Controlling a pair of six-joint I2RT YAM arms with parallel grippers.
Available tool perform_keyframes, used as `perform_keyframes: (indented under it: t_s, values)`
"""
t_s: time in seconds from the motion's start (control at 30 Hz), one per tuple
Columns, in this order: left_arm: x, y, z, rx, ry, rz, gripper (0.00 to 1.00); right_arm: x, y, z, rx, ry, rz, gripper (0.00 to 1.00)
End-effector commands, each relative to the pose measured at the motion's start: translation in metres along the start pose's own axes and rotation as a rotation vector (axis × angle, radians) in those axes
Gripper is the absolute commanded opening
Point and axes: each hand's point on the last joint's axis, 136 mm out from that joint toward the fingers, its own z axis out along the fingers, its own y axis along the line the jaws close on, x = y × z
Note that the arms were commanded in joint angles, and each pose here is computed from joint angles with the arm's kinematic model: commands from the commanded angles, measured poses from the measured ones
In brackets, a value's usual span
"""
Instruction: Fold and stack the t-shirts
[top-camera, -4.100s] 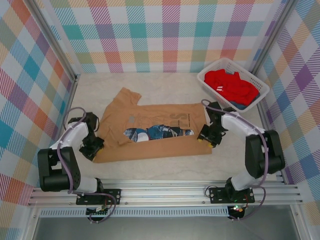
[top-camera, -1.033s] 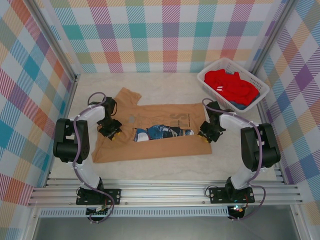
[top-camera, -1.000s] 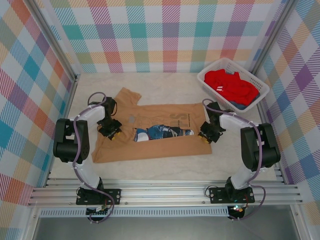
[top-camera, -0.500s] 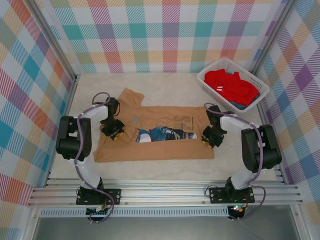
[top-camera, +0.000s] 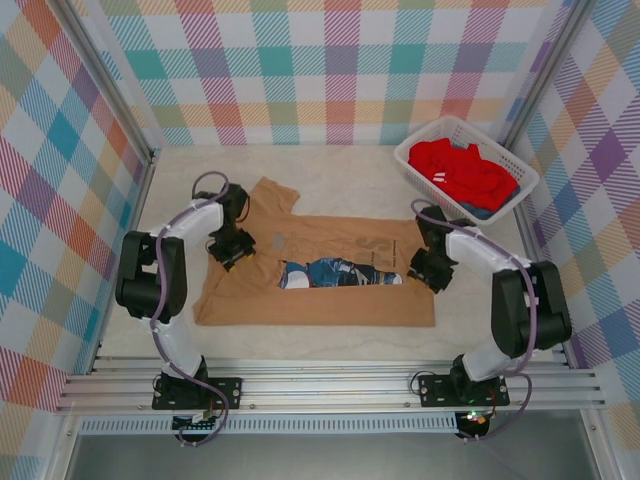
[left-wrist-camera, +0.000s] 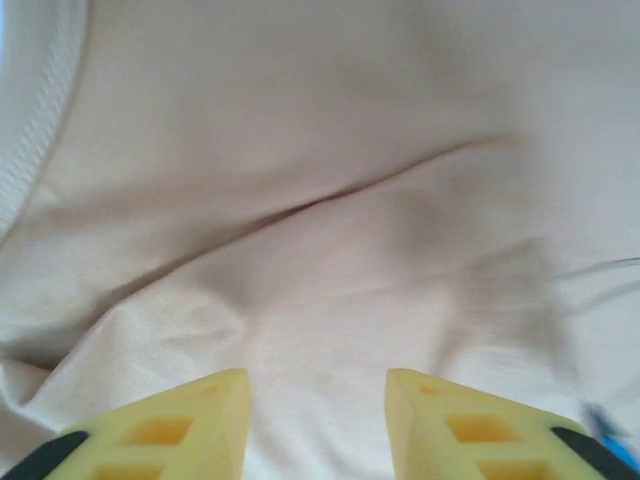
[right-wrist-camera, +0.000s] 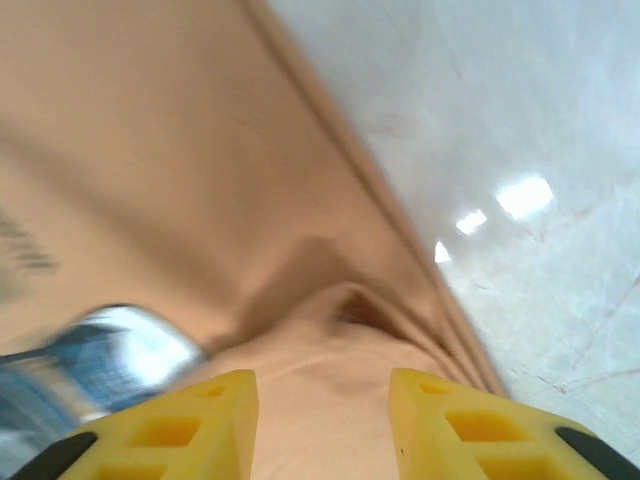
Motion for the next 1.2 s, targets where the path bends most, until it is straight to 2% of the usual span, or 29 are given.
perform_keyframes:
  t_s: [0.0, 0.13, 0.23, 0.33, 0.5, 0.67, 0.83, 1.0, 1.17]
  values:
    - [-0.04, -0.019, -0.054, 0.072, -0.14, -0.004, 0.43, -0.037, 0.032, -0.042, -0.116, -0.184, -0.112, 0.41]
    - [-0.084, -0.058, -0.047, 0.177, -0.153, -0.023, 0.38, -0.069, 0.065, -0.043, -0.177, -0.267, -0.17, 0.41]
    - [-0.089, -0.059, -0.026, 0.138, -0.07, -0.097, 0.29, -0.08, 0.096, -0.041, -0.266, -0.254, -0.175, 0.39]
    - [-0.074, -0.039, -0.018, 0.072, -0.036, -0.162, 0.27, -0.076, 0.109, -0.035, -0.266, -0.201, -0.16, 0.38]
    - [-0.043, -0.006, 0.008, 0.055, 0.032, -0.262, 0.28, -0.054, 0.116, -0.014, -0.257, -0.118, -0.173, 0.38]
    - [-0.032, 0.037, 0.036, -0.047, 0.047, -0.331, 0.27, -0.042, 0.116, -0.01, -0.258, -0.083, -0.183, 0.39]
    - [-0.041, 0.07, 0.05, -0.132, 0.019, -0.3, 0.27, -0.044, 0.117, -0.013, -0.257, -0.091, -0.194, 0.39]
    - [-0.064, 0.098, 0.049, -0.182, -0.018, -0.262, 0.28, -0.046, 0.118, -0.014, -0.256, -0.099, -0.203, 0.4]
    - [-0.085, 0.101, 0.039, -0.184, -0.046, -0.212, 0.28, -0.06, 0.128, -0.013, -0.257, -0.134, -0.226, 0.4]
